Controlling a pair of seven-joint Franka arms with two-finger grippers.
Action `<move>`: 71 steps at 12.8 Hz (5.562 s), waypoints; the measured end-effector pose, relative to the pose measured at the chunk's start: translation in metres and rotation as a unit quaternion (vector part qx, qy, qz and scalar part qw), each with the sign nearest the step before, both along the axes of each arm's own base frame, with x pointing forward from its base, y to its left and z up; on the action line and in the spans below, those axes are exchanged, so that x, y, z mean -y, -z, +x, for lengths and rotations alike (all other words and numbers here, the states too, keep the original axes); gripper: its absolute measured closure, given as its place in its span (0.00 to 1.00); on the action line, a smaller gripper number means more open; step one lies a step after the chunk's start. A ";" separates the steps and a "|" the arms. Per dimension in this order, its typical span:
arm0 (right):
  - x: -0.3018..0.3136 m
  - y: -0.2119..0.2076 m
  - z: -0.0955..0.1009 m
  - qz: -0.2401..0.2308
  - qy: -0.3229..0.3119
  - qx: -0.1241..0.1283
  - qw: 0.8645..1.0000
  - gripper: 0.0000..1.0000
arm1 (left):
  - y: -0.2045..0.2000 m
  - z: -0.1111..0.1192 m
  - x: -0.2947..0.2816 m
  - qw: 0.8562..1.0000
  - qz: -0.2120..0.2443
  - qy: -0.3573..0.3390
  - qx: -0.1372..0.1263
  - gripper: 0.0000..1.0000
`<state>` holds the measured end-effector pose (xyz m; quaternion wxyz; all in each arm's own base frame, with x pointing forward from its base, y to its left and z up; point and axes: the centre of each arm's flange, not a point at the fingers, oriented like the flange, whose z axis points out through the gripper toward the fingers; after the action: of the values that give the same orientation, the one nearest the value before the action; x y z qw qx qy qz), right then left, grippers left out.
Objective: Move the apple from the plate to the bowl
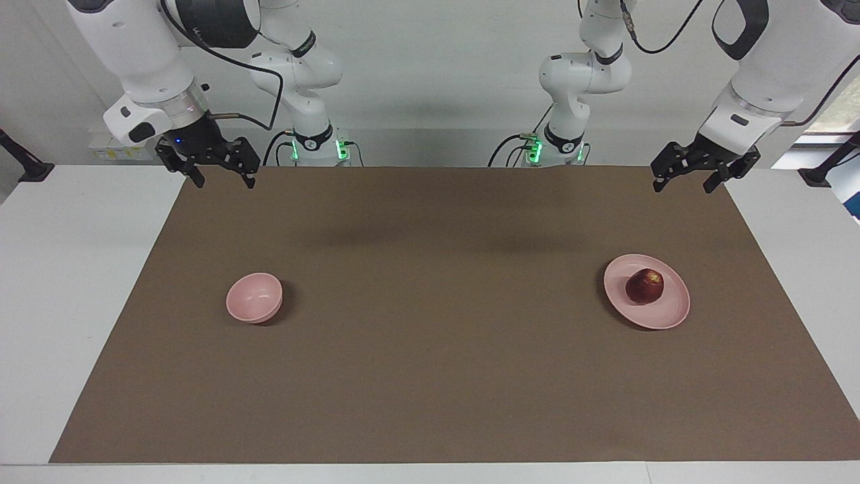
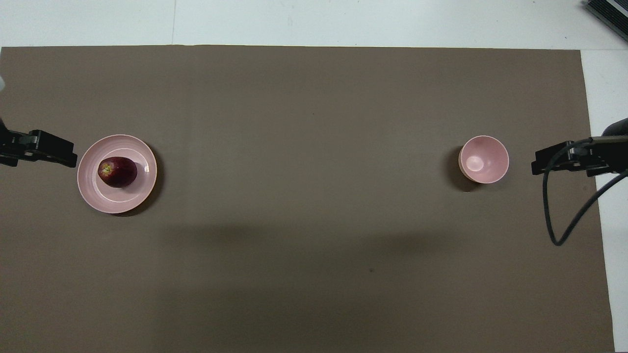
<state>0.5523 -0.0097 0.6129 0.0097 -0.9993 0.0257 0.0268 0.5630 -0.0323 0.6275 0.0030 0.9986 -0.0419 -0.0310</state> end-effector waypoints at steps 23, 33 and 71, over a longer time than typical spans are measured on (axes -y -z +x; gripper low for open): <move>0.000 0.000 0.000 0.000 0.000 0.000 1.000 0.00 | -0.002 0.004 0.010 0.996 -0.018 0.089 0.019 0.00; 0.000 0.000 0.000 0.000 0.000 0.000 1.000 0.00 | 0.029 0.003 0.006 0.995 -0.019 0.096 0.004 0.00; 0.000 0.000 0.000 0.000 0.000 0.000 1.000 0.00 | 0.236 0.064 -0.028 0.999 -0.024 0.031 -0.002 0.21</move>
<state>0.5522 -0.0099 0.6130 0.0097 -0.9993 0.0258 0.0271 0.6273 -0.0047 0.3915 0.0261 0.9964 -0.0740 -0.0320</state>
